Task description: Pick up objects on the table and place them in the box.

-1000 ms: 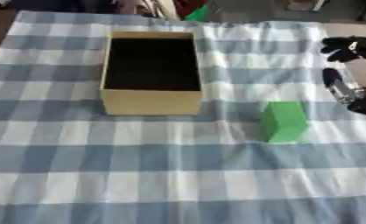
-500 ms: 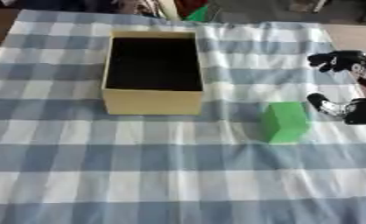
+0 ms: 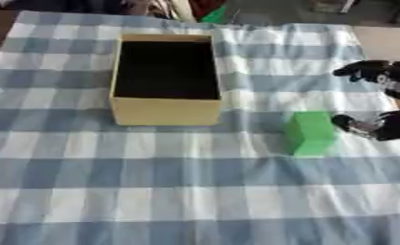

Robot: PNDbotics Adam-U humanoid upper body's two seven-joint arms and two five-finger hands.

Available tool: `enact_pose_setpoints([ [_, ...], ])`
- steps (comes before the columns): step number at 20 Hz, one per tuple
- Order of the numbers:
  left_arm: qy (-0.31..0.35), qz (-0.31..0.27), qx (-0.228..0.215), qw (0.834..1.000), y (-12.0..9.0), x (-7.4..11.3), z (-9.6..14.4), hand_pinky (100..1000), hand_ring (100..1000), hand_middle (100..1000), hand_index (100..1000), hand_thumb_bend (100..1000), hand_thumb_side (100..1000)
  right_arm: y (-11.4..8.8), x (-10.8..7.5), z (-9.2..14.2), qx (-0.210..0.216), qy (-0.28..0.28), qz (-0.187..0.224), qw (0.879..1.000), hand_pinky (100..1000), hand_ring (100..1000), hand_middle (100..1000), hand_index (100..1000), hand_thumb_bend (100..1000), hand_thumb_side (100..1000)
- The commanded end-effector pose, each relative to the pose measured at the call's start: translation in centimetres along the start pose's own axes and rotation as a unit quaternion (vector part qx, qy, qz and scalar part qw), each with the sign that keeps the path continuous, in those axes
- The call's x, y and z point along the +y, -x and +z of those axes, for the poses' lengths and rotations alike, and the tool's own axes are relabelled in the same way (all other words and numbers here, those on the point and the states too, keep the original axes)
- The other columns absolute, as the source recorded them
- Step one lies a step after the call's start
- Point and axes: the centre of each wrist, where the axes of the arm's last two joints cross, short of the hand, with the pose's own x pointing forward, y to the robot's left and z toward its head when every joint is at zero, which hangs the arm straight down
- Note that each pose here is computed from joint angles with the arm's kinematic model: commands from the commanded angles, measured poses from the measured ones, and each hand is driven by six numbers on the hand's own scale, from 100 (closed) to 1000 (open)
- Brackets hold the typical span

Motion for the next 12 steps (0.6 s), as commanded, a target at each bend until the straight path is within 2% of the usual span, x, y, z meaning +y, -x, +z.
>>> enact_pose_setpoints([
  [1,0.008,-0.003,-0.017,1.0,-0.59,0.19,-0.58,692,588,647,740,100,883,-0.23,-1.35,0.16,0.003,-0.023,0.035,0.999,868,905,952,1000,310,633],
  [4,0.009,-0.003,-0.016,1.0,-0.58,0.17,-0.57,692,588,647,740,100,882,0.04,-1.26,-0.07,0.003,-0.048,0.039,0.998,869,908,960,1000,326,618],
  [9,0.012,-0.003,-0.016,1.0,-0.59,0.12,-0.56,692,588,647,740,100,882,0.1,-1.3,-0.23,-0.003,-0.06,0.051,0.997,868,906,958,1000,409,723],
  [12,0.012,-0.002,-0.015,1.0,-0.59,0.08,-0.53,692,588,647,740,100,882,0.27,-1.34,-0.41,0.0,-0.061,0.062,0.996,866,905,956,1000,414,729],
])
